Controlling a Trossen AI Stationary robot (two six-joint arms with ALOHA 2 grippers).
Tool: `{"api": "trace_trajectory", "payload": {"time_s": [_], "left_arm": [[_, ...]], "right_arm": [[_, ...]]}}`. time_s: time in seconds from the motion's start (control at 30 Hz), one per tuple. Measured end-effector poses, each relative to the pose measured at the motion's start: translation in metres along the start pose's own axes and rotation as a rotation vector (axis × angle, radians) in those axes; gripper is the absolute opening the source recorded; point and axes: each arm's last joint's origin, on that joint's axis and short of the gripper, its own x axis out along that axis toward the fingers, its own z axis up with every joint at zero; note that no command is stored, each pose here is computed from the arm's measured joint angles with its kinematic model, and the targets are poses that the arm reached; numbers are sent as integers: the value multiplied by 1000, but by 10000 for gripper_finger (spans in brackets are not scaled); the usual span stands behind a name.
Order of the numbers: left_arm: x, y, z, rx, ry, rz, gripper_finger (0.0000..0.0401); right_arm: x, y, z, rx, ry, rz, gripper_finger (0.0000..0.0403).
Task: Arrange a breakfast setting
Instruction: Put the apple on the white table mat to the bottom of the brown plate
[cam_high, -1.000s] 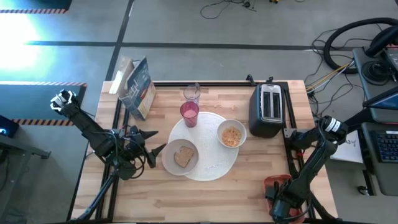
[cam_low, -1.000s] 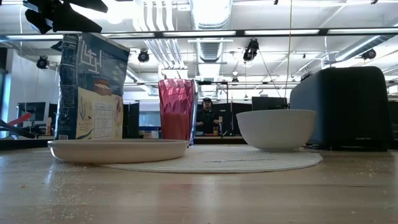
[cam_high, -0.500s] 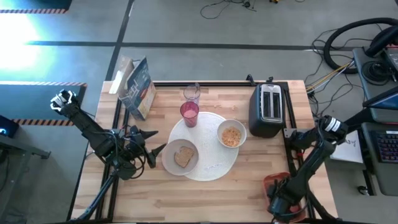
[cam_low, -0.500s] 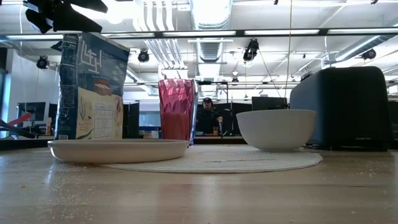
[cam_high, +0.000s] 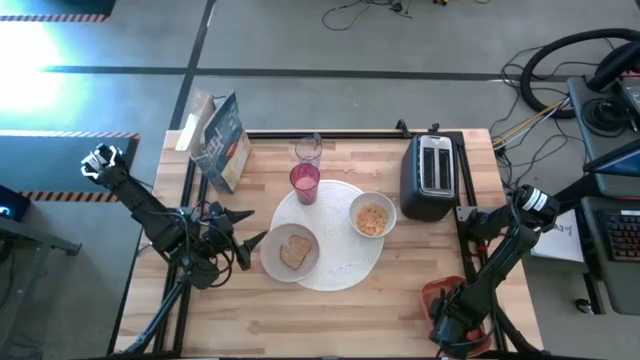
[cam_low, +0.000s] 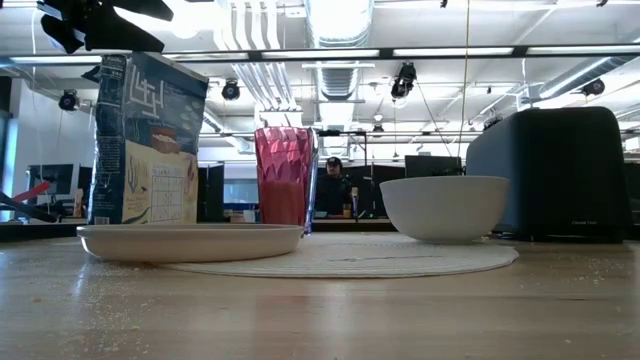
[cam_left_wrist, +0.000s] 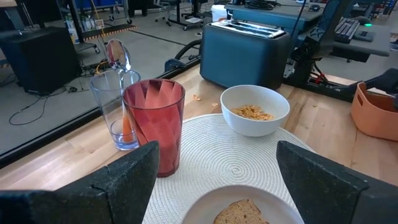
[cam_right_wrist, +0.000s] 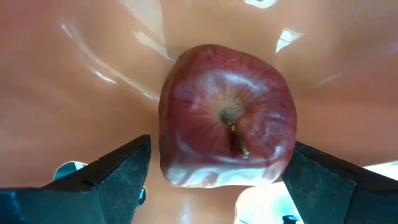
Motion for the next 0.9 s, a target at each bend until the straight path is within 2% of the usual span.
{"api": "trace_trajectory", "payload": {"time_s": [0.27, 0.63, 0.9], "left_arm": [[0, 0, 0, -6, -1, -2, 307], [0, 0, 1, -9, -3, -2, 307], [0, 0, 1, 1, -2, -3, 307]], "right_arm": [[0, 1, 1, -18, -18, 6, 324], [-16, -1, -9, 26, -63, 68, 324], [-15, -2, -7, 96, -111, 61, 324]]}}
